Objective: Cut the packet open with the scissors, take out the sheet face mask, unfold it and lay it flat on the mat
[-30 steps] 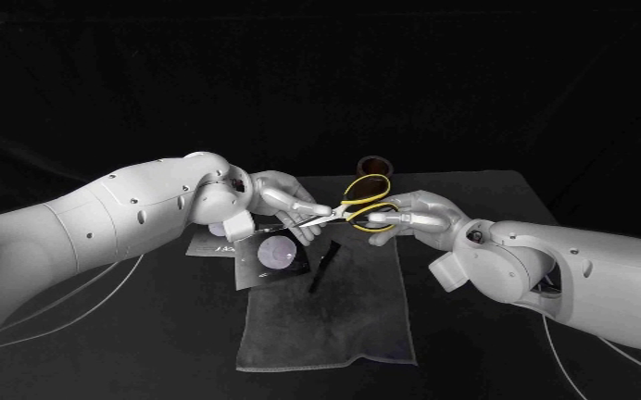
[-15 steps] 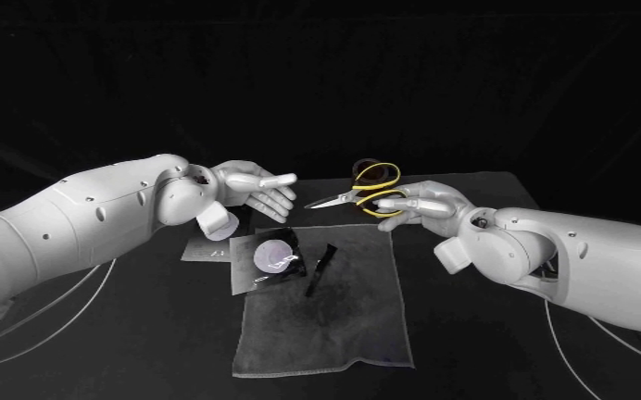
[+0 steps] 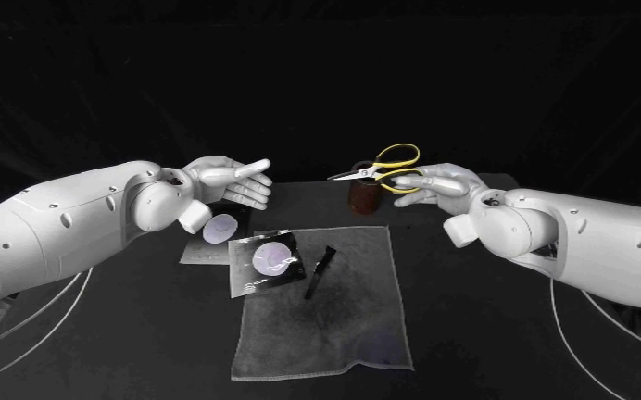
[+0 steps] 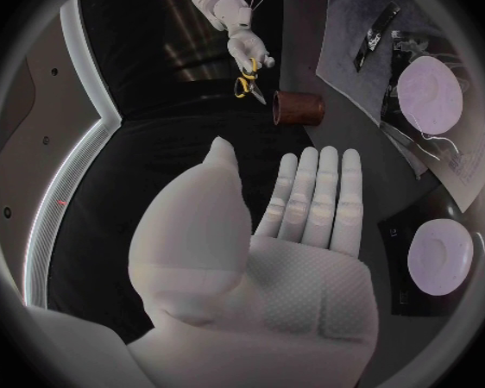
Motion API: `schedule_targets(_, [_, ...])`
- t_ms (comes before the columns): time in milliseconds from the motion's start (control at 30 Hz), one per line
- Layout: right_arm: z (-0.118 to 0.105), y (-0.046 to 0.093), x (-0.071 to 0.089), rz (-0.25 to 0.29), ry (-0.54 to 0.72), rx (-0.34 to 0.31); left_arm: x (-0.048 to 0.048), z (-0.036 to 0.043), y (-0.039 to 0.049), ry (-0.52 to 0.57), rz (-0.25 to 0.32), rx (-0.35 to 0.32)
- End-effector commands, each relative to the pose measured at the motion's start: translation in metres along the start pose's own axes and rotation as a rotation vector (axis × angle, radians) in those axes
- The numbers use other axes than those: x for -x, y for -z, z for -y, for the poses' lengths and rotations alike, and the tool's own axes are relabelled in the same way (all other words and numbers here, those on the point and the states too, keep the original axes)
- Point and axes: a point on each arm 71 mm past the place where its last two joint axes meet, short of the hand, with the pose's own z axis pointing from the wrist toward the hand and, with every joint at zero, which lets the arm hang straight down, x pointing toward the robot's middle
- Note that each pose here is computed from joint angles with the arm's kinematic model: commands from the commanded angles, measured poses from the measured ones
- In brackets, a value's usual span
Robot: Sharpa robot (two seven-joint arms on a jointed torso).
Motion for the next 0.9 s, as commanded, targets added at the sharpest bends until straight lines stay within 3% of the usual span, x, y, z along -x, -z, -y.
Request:
schedule_targets(33, [-0.005,-0.005,0.01,0.049,-0.007,0.01,0.0016,0.0033,0.0016,0.027,0.041,-0.049])
schedule_targets(367, [-0.009,-0.019,0.021,0.115,0.022,-0.004,0.0008,0.0031,0.0045,0.033,0.052,-0.062])
schedule_targets(900, [-0.006,-0.032,0.018,0.173,0.072,-0.092,-0.0053,0.0034,0.0051,0.037,0.038,-0.063])
